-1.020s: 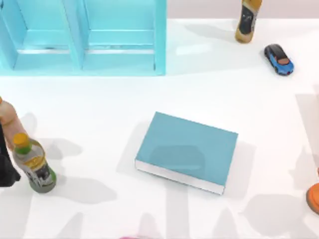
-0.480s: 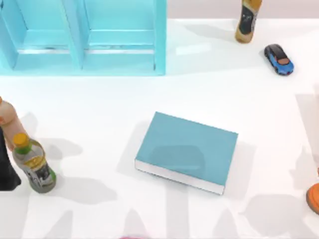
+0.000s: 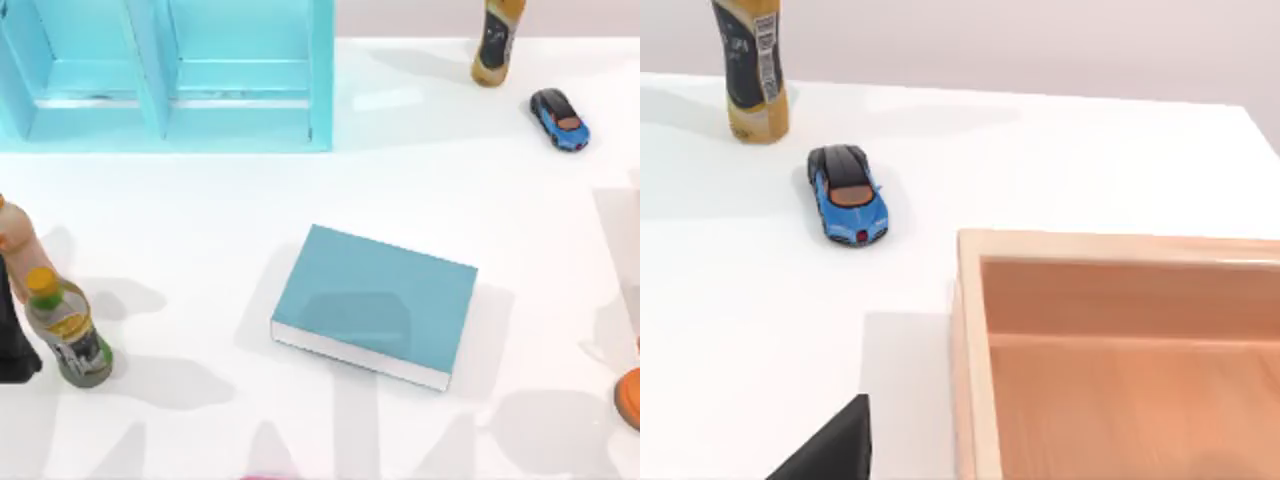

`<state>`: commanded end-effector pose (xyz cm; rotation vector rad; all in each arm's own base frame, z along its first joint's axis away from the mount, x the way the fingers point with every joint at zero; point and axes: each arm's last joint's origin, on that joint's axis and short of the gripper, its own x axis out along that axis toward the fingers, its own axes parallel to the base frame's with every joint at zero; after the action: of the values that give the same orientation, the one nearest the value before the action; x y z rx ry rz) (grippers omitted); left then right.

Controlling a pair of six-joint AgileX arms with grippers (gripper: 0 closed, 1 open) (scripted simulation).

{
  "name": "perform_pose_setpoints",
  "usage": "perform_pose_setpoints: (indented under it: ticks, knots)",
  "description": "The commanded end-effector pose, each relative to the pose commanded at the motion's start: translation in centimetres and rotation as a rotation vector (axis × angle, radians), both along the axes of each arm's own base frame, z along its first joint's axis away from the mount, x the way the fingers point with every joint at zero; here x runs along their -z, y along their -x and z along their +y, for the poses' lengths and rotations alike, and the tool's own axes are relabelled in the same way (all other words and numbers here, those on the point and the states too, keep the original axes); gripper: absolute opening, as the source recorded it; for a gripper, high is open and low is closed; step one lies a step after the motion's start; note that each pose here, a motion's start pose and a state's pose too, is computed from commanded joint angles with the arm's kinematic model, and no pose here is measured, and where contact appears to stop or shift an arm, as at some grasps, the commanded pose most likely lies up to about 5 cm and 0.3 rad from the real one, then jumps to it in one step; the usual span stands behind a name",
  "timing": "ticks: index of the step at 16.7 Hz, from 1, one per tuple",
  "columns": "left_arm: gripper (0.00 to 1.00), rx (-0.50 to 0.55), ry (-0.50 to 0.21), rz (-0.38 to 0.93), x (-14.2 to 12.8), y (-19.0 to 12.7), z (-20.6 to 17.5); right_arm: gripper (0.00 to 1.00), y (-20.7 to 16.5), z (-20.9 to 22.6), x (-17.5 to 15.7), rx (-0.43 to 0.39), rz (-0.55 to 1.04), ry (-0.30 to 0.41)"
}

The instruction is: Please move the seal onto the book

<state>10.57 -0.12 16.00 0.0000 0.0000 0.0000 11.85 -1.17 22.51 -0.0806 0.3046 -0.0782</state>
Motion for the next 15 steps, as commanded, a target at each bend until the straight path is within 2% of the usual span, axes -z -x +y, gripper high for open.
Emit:
perform_pose_setpoints:
  ticks: [3, 6, 11, 15]
  knots:
    - [1.00, 0.000, 0.000, 0.000, 0.0, 0.0, 0.0, 1.00, -3.0, -1.1, -3.8, 0.034, 0.245, 0.024]
    - [1.00, 0.000, 0.000, 0.000, 0.0, 0.0, 0.0, 1.00, -7.7, -3.1, -5.8, 0.055, 0.541, 0.019]
    - [1.00, 0.000, 0.000, 0.000, 0.0, 0.0, 0.0, 1.00, -15.5, -7.7, -5.5, 0.048, 0.969, -0.042]
    - [1.00, 0.000, 0.000, 0.000, 0.0, 0.0, 0.0, 1.00, -19.6, -11.2, -4.5, 0.026, 1.165, -0.092]
